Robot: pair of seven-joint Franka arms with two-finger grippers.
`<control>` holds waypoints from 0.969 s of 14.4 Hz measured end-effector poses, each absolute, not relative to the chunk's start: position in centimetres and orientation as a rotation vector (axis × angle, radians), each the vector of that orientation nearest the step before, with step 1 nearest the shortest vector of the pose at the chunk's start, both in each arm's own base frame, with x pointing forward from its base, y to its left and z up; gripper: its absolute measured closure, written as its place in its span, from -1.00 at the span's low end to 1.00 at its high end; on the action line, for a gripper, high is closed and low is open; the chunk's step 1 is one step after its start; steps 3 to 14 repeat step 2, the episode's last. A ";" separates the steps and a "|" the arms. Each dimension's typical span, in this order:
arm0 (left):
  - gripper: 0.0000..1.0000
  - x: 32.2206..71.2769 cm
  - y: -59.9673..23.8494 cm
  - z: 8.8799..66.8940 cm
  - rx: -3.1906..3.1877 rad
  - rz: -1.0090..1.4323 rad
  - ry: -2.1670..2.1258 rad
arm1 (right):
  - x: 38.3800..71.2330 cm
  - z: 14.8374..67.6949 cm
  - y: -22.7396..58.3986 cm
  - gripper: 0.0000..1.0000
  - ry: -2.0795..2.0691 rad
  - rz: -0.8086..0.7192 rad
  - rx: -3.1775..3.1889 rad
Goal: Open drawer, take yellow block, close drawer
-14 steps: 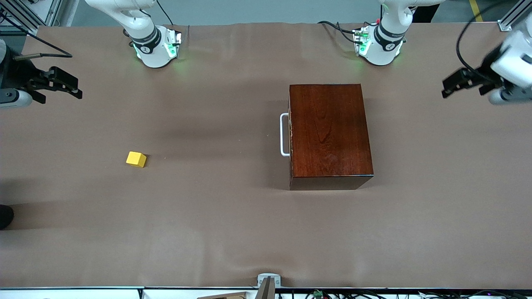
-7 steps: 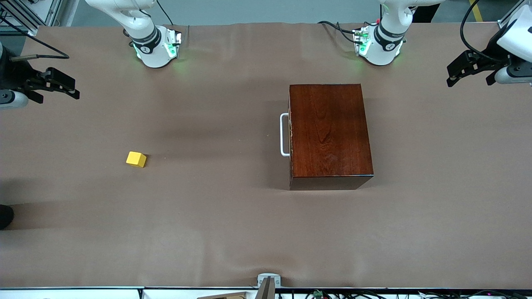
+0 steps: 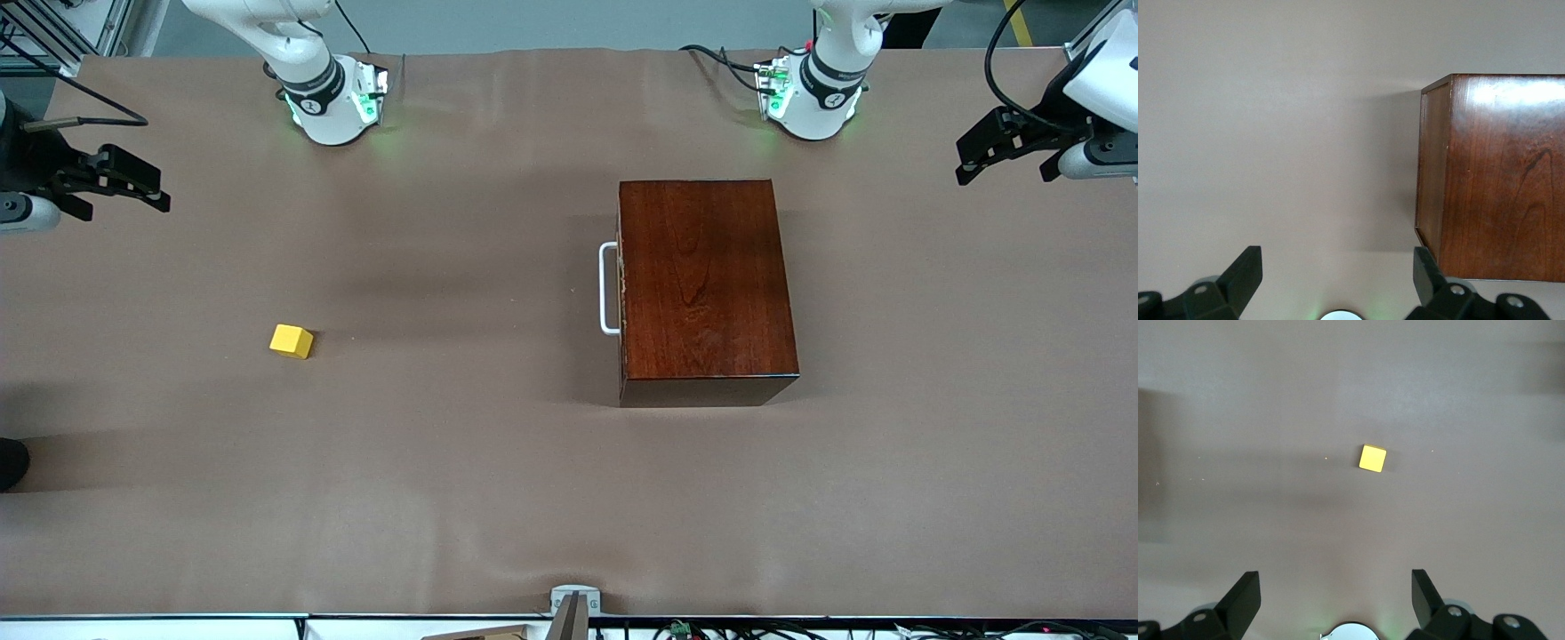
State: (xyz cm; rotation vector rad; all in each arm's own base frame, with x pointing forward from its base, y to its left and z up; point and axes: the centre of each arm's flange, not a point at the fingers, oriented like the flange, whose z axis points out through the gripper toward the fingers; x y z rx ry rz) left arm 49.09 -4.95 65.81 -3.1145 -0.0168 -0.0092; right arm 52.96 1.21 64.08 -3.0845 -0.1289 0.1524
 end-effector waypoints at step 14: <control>-1.00 49.1 -4.9 65.8 -3.114 -0.006 -0.017 | 53.0 64.1 1.1 -1.00 -0.126 0.154 -3.084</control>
